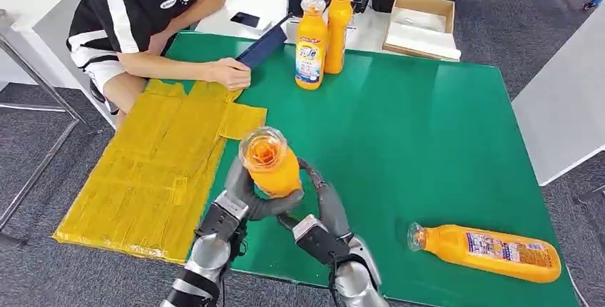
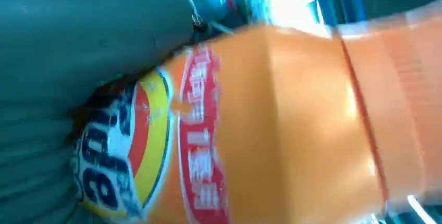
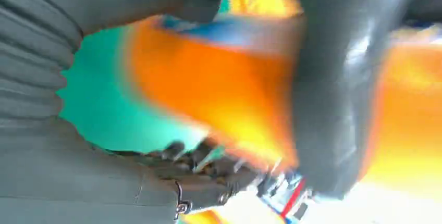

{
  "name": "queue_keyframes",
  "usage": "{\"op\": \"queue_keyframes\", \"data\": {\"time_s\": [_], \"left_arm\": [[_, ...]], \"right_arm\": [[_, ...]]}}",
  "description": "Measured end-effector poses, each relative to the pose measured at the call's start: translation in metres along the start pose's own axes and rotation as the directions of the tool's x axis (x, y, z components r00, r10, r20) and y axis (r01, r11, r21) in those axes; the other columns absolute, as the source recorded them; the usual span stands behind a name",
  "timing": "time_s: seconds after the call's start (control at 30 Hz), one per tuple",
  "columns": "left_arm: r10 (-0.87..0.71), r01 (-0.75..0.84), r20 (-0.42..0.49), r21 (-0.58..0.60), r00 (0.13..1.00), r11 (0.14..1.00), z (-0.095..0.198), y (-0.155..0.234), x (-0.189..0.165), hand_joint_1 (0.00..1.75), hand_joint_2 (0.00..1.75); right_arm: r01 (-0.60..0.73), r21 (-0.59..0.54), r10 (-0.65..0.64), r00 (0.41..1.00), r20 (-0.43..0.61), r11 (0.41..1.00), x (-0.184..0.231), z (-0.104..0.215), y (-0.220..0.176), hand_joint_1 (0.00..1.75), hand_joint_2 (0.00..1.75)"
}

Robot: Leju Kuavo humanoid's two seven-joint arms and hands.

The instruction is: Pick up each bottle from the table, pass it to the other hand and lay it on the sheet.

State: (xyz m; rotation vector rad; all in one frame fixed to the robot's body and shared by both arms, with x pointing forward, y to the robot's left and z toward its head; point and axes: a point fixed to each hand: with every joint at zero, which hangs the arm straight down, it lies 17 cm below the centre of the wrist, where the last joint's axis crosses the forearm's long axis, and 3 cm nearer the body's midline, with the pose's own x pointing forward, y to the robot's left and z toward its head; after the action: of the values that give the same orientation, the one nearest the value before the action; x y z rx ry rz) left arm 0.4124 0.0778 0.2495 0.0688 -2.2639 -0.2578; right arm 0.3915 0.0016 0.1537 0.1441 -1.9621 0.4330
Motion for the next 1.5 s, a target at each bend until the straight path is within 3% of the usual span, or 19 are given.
{"op": "queue_keyframes", "data": {"time_s": [0.07, 0.13, 0.23, 0.33, 0.53, 0.63, 0.83, 0.87, 0.9, 1.13, 1.3, 1.5], "left_arm": [[-0.331, 0.331, 0.007, 0.018, 0.944, 0.944, -0.012, 0.009, -0.008, 1.75, 1.75], [-0.646, 0.647, 0.007, -0.007, 0.763, 0.763, -0.024, 0.01, -0.027, 1.75, 1.75], [-0.879, 0.871, -0.055, -0.122, 0.473, 0.476, -0.031, 0.023, -0.087, 1.75, 1.75], [-0.959, 0.915, -0.113, -0.289, 0.26, 0.282, -0.008, 0.048, -0.158, 1.75, 1.75], [-0.999, 0.858, 0.024, -0.513, 0.047, 0.028, 0.041, 0.088, -0.232, 1.75, 1.75], [-0.998, 0.82, 0.05, -0.57, -0.04, -0.061, 0.05, 0.122, -0.251, 1.75, 1.75], [-0.99, 0.771, 0.077, -0.62, -0.122, -0.143, 0.058, 0.159, -0.267, 1.75, 1.75], [-0.989, 0.768, 0.076, -0.624, -0.125, -0.145, 0.058, 0.161, -0.268, 1.62, 1.75], [-0.989, 0.762, 0.074, -0.63, -0.129, -0.146, 0.06, 0.163, -0.27, 0.0, 1.75], [-0.993, 0.795, 0.025, -0.597, -0.118, -0.11, 0.06, 0.171, -0.265, 0.0, 1.75], [-0.997, 0.826, 0.006, -0.559, -0.073, -0.064, 0.06, 0.17, -0.26, 0.0, 1.75], [-1.0, 0.853, -0.003, -0.522, 0.018, 0.017, 0.06, 0.161, -0.253, 0.0, 1.75]], "right_arm": [[-0.007, -0.051, 0.008, 1.0, 0.018, 0.999, 0.006, 0.0, -0.017, 0.0, 1.75], [-0.03, -0.107, 0.035, 0.998, 0.052, 0.994, 0.017, 0.001, -0.04, 0.0, 1.75], [-0.068, -0.173, 0.087, 0.99, 0.107, 0.983, 0.037, 0.004, -0.067, 0.0, 1.75], [-0.093, -0.239, 0.134, 0.978, 0.161, 0.966, 0.058, 0.008, -0.096, 0.0, 1.75], [-0.116, -0.328, 0.191, 0.96, 0.207, 0.938, 0.076, 0.022, -0.13, 0.0, 1.75], [-0.139, -0.354, 0.226, 0.949, 0.219, 0.925, 0.082, 0.031, -0.142, 0.0, 1.75], [-0.161, -0.374, 0.267, 0.931, 0.249, 0.913, 0.096, 0.035, -0.153, 0.0, 1.75], [-0.162, -0.375, 0.268, 0.93, 0.251, 0.913, 0.097, 0.035, -0.154, 0.0, 1.75], [-0.164, -0.375, 0.271, 0.929, 0.252, 0.912, 0.097, 0.035, -0.155, 0.0, 1.75], [-0.223, -0.352, 0.311, 0.925, 0.218, 0.909, 0.091, 0.034, -0.152, 0.0, 1.75], [-0.407, -0.26, 0.45, 0.883, 0.135, 0.876, 0.065, 0.029, -0.138, 0.0, 1.75], [-0.536, -0.153, 0.551, 0.831, 0.076, 0.83, 0.028, 0.034, -0.128, 0.0, 1.75]]}}
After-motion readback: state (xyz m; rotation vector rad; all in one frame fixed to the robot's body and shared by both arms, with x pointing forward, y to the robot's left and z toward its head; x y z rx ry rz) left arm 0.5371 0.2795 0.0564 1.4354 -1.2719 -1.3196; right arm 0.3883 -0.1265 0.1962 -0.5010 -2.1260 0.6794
